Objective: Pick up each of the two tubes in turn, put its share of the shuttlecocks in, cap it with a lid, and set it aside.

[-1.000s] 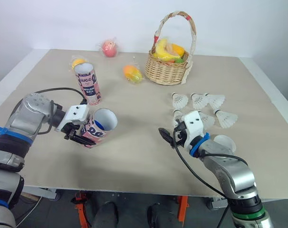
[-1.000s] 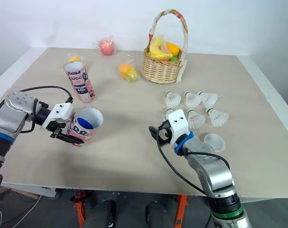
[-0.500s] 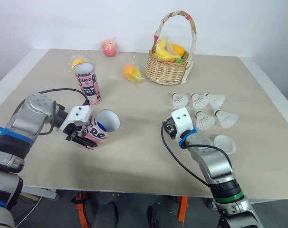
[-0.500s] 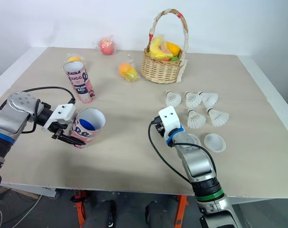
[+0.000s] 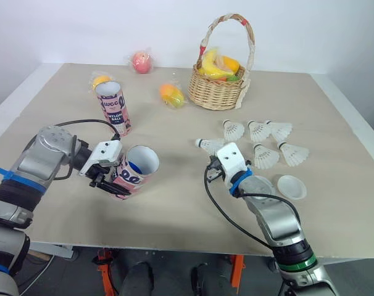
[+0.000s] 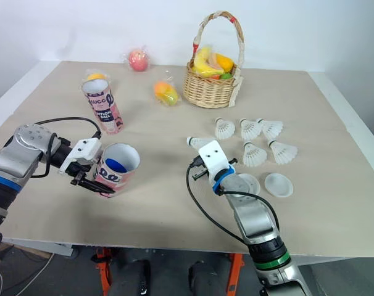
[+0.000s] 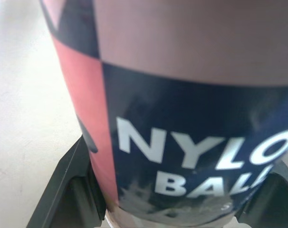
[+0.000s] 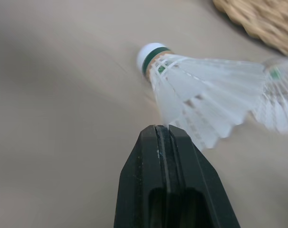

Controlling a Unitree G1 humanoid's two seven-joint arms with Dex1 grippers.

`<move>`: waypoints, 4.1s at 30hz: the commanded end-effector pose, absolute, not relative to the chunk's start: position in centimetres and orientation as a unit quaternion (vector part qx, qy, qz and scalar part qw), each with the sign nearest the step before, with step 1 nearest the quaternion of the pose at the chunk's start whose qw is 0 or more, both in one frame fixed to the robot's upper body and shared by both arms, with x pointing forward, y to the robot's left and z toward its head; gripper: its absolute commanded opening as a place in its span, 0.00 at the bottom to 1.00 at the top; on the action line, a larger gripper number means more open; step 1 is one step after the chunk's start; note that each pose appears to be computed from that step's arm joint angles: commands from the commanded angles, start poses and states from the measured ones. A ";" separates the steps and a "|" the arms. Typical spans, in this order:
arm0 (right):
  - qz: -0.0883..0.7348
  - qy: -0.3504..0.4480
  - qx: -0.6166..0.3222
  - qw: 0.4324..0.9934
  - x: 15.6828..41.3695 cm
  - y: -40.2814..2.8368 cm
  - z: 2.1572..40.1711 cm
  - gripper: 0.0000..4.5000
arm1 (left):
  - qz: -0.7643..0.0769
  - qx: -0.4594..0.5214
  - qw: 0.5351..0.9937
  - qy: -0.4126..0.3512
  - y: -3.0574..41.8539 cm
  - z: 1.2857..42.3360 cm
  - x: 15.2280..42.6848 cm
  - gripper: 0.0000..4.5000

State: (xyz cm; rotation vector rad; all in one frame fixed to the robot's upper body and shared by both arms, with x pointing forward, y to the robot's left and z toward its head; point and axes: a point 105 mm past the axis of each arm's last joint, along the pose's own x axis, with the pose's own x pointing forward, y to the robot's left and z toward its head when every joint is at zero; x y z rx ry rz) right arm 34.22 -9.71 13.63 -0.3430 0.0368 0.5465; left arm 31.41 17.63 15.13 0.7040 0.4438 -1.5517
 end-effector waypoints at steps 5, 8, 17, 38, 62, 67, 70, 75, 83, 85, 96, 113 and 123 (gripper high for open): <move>0.471 -0.134 -0.188 0.852 29.1 -8.6 22.3 0.02 | -0.683 0.309 0.631 0.200 17.5 14.8 31.3 0.64; 0.530 -0.157 -0.219 0.804 27.8 -7.9 24.6 0.02 | -0.683 0.306 0.632 0.203 17.6 14.8 31.3 0.64; 0.613 -0.175 -0.416 0.648 26.9 -4.7 24.2 0.02 | -0.692 0.241 0.647 0.212 16.9 15.3 31.2 0.64; 0.652 -0.189 -0.376 0.631 27.8 -3.5 26.9 0.71 | -0.691 0.245 0.641 0.227 17.1 15.3 31.2 0.64; 0.167 -0.008 -0.159 0.973 41.1 -12.9 17.6 0.71 | -0.675 0.295 0.631 0.244 18.4 15.7 31.0 0.64; 0.158 0.000 -0.171 0.973 42.6 -12.5 17.1 0.71 | -0.676 0.312 0.630 0.222 18.3 16.1 31.2 0.64; 0.153 0.005 -0.169 0.974 43.4 -12.5 16.8 0.71 | -0.681 0.303 0.635 0.202 17.9 16.4 31.3 0.64; 0.141 0.014 -0.162 0.977 44.9 -12.0 16.4 0.71 | -0.688 0.274 0.640 0.204 17.6 15.7 30.9 0.64; 0.122 0.015 -0.163 0.979 46.7 -11.6 16.5 0.59 | -0.691 0.260 0.642 0.206 17.3 15.3 30.7 0.64; 0.121 0.015 -0.166 0.979 46.9 -11.4 16.3 0.41 | -0.691 0.261 0.641 0.208 17.3 15.2 30.7 0.64; 0.240 -0.107 -0.164 0.951 43.8 -9.2 21.1 0.02 | -0.691 0.259 0.638 0.220 17.5 14.2 30.7 0.64; 0.642 -0.166 -0.323 0.675 27.2 -5.3 25.6 0.02 | -0.693 0.269 0.632 0.219 17.5 14.1 31.0 0.64; 0.684 -0.149 -0.373 0.609 28.4 -1.0 23.7 0.02 | -0.688 0.268 0.636 0.223 17.8 14.1 31.1 0.64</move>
